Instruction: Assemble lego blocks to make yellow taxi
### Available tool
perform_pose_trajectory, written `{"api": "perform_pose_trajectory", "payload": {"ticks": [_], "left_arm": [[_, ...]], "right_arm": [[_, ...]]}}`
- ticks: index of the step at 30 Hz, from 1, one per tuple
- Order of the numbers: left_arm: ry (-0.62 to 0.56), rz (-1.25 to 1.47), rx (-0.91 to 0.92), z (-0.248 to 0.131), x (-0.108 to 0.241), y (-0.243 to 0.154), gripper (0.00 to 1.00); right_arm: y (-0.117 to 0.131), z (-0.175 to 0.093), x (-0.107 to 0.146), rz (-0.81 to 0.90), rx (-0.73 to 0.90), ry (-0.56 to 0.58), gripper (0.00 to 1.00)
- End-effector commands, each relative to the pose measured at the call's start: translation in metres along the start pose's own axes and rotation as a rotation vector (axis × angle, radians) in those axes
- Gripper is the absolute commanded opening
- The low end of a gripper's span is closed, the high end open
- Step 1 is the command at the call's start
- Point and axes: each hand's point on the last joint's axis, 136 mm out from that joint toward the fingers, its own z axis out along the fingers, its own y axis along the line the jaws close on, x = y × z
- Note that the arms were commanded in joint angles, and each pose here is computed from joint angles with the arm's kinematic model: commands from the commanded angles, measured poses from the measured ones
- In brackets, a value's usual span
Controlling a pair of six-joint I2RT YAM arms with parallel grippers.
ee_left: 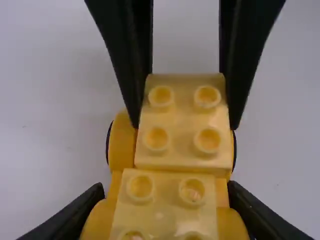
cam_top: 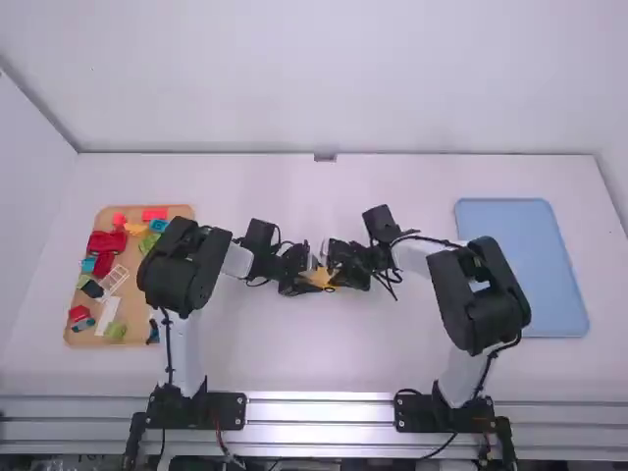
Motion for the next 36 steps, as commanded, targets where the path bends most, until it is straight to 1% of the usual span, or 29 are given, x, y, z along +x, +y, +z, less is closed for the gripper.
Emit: {"api": "perform_pose_trajectory", "payload": {"ticks": [1, 9, 19, 20, 22, 23, 24, 25, 26, 28, 32, 36], "left_arm": [[0.03, -0.029, 0.013, 0.005, 0.006, -0.008, 0.34], [0.03, -0.03, 0.014, 0.005, 0.006, -0.008, 0.32], [0.031, -0.032, 0.015, 0.005, 0.007, -0.008, 0.32], [0.031, -0.033, 0.015, 0.005, 0.007, -0.008, 0.32], [0.031, -0.032, 0.015, 0.005, 0.007, -0.008, 0.32], [0.031, -0.032, 0.015, 0.005, 0.007, -0.008, 0.32], [0.031, -0.031, 0.014, 0.005, 0.007, -0.008, 0.32], [0.031, -0.03, 0.014, 0.005, 0.007, -0.008, 0.32], [0.031, -0.031, 0.014, 0.005, 0.007, -0.008, 0.32], [0.031, -0.032, 0.015, 0.005, 0.007, -0.008, 0.32], [0.03, -0.032, 0.015, 0.005, 0.007, -0.008, 0.32], [0.031, -0.032, 0.015, 0.005, 0.007, -0.008, 0.32]], "right_arm": [[-0.001, 0.0, -0.005, -0.017, 0.011, 0.008, 0.11], [-0.011, -0.001, -0.01, -0.051, 0.05, -0.008, 0.09], [-0.008, -0.001, -0.009, -0.042, 0.038, -0.005, 0.1], [-0.007, 0.0, -0.009, -0.041, 0.035, -0.003, 0.13], [-0.007, -0.001, -0.007, -0.036, 0.034, -0.002, 0.32], [-0.007, -0.001, -0.007, -0.036, 0.034, -0.002, 0.32], [-0.007, -0.001, -0.008, -0.037, 0.034, -0.003, 0.42], [-0.007, -0.001, -0.008, -0.037, 0.035, -0.004, 0.44], [-0.008, -0.001, -0.009, -0.04, 0.036, -0.007, 0.52], [-0.008, -0.001, -0.01, -0.042, 0.035, -0.009, 0.55], [-0.01, -0.002, -0.013, -0.042, 0.036, -0.012, 0.56], [-0.012, -0.01, -0.029, -0.056, 0.007, -0.069, 0.55]]}}
